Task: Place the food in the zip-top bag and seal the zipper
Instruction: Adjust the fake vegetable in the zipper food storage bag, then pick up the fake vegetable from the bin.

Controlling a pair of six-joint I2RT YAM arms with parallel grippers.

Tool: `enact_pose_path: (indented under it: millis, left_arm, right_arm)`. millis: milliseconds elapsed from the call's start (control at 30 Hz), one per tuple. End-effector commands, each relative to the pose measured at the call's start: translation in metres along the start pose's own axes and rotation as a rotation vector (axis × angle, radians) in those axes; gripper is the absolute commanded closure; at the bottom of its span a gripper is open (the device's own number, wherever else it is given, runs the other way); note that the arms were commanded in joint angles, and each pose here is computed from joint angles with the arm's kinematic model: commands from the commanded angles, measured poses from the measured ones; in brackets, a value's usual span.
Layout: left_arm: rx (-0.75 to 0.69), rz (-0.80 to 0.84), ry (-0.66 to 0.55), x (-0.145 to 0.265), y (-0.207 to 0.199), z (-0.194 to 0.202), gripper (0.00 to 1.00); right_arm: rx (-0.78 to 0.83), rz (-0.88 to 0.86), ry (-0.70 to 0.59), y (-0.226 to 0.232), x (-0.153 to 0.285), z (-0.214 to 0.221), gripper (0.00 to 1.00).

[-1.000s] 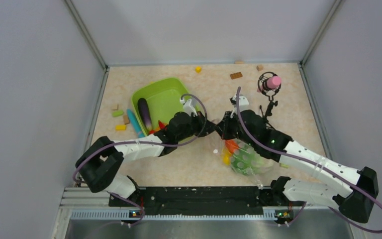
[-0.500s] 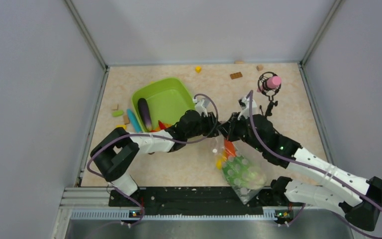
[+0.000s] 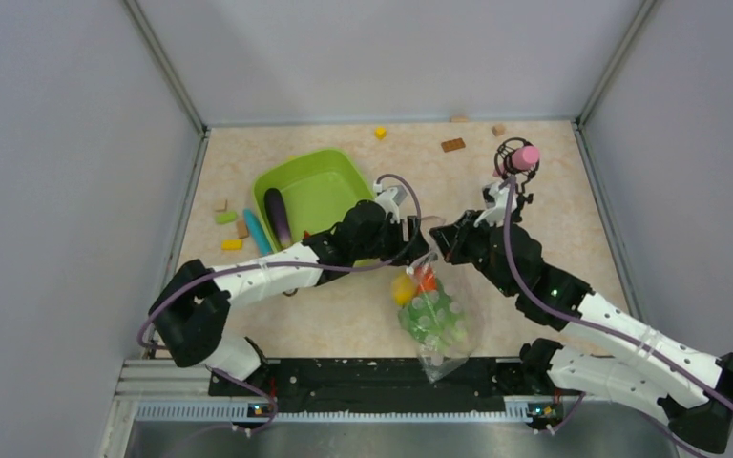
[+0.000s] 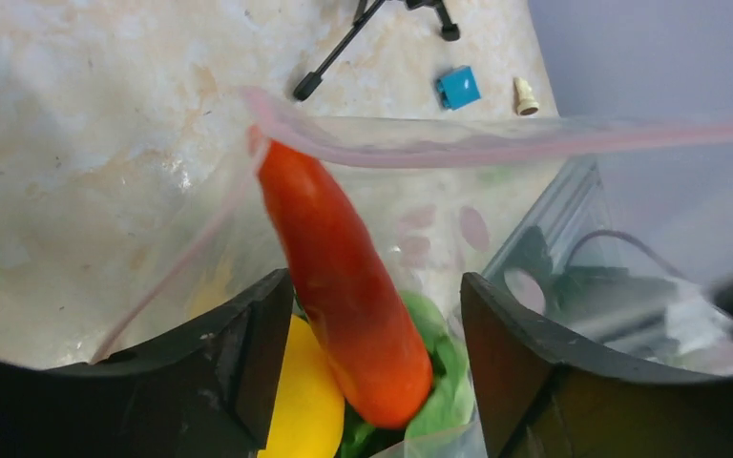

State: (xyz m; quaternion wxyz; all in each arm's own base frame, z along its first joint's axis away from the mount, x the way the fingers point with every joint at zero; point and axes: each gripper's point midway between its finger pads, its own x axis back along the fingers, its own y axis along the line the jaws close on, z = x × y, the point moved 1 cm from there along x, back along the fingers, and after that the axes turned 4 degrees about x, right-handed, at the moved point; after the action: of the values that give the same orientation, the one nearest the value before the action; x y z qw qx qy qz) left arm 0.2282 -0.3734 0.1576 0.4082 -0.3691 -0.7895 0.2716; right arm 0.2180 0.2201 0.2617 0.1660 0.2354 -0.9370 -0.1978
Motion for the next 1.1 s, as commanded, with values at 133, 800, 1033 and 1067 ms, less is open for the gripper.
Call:
enact_pose_path:
  millis: [133, 800, 1033, 1067]
  left_arm:
    - [-0.194, 0.009, 0.098, 0.047, -0.04, -0.014, 0.05]
    - [-0.194, -0.063, -0.258, 0.123, -0.047, -0.083, 0.02]
    - [0.016, -0.317, -0.356, 0.136, 0.058, -0.121, 0.02]
    - [0.005, -0.326, -0.342, 0.132, 0.07, -0.121, 0.02]
  right_arm:
    - [0.059, 0.079, -0.172, -0.011, 0.01, -0.045, 1.0]
    - [0.313, 0.11, -0.194, -0.01, -0.014, -0.057, 1.0]
    - [0.39, 0.23, -0.232, -0.021, -0.014, -0.079, 1.0]
    - [0.396, 0.228, -0.23, -0.021, -0.014, -0.078, 1.0]
